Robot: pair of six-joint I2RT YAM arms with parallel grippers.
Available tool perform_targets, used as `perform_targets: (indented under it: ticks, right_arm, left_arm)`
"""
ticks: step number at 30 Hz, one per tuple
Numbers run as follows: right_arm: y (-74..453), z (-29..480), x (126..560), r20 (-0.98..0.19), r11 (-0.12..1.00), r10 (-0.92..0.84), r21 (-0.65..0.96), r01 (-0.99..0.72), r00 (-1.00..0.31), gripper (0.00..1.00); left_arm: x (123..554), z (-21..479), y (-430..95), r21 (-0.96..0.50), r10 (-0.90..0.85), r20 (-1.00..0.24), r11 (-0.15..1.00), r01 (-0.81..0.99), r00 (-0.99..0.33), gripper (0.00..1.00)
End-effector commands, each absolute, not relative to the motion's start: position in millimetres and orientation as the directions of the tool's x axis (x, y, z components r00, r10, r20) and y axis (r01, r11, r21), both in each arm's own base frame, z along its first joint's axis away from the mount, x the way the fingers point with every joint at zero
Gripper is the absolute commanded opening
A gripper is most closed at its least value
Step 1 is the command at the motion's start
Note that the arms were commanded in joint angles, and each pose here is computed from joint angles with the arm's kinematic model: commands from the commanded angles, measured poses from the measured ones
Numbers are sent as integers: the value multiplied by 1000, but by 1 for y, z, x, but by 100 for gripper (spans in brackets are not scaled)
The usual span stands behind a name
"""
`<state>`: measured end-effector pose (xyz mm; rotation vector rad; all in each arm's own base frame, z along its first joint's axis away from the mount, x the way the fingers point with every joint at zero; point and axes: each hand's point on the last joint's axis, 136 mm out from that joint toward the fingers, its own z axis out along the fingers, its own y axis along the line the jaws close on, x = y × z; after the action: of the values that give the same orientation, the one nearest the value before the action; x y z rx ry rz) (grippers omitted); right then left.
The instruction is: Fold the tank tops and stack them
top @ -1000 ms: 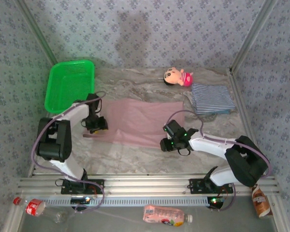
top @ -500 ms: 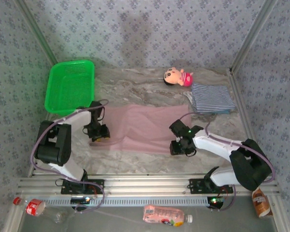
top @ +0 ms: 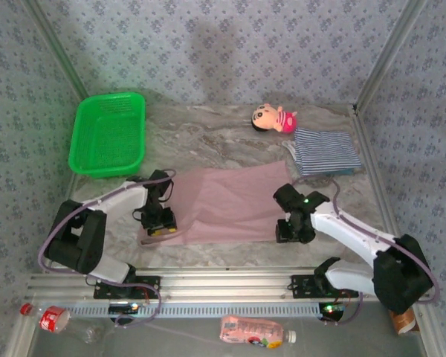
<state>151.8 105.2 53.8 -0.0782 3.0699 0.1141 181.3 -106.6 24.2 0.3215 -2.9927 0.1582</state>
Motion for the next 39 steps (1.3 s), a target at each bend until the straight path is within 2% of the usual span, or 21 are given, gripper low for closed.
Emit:
perform_targets:
  ticks: [1, 4, 6, 9, 13, 16, 20, 27, 39]
  right_arm:
    - [112, 86, 188, -216, 990, -74, 99, -97, -974, 51]
    - [122, 101, 226, -342, 981, -104, 117, -153, -934, 56]
    - [128, 109, 256, -416, 973, -91, 158, -170, -905, 58]
    - [129, 117, 299, -488, 968, -113, 142, -206, -866, 60]
    - [122, 113, 343, -515, 966, -101, 153, -207, -851, 62]
    - [120, 110, 366, -519, 962, -116, 155, -226, -847, 63]
    - [114, 102, 391, -524, 963, -99, 165, -215, -846, 64]
    - [115, 88, 420, -497, 961, -108, 168, -218, -861, 65]
    - [108, 63, 437, -442, 968, -140, 127, -216, -886, 65]
  left_arm:
    - [199, 51, -97, -27, -215, 84, 975, -218, -973, 46]
    - [232, 67, -104, -49, -186, 8, 981, -186, -983, 47]
    - [261, 74, -121, -119, -158, -38, 981, -152, -987, 47]
    - [304, 83, -141, -170, -114, -105, 981, -95, -988, 47]
    - [355, 87, -166, -230, -76, -187, 973, -31, -979, 48]
    - [381, 82, -189, -295, -51, -201, 955, 10, -978, 48]
    - [404, 71, -210, -352, -21, -204, 934, 53, -979, 49]
    - [420, 49, -222, -351, 51, -174, 930, 111, -983, 48]
    - [435, 26, -223, -314, 132, -143, 934, 172, -981, 48]
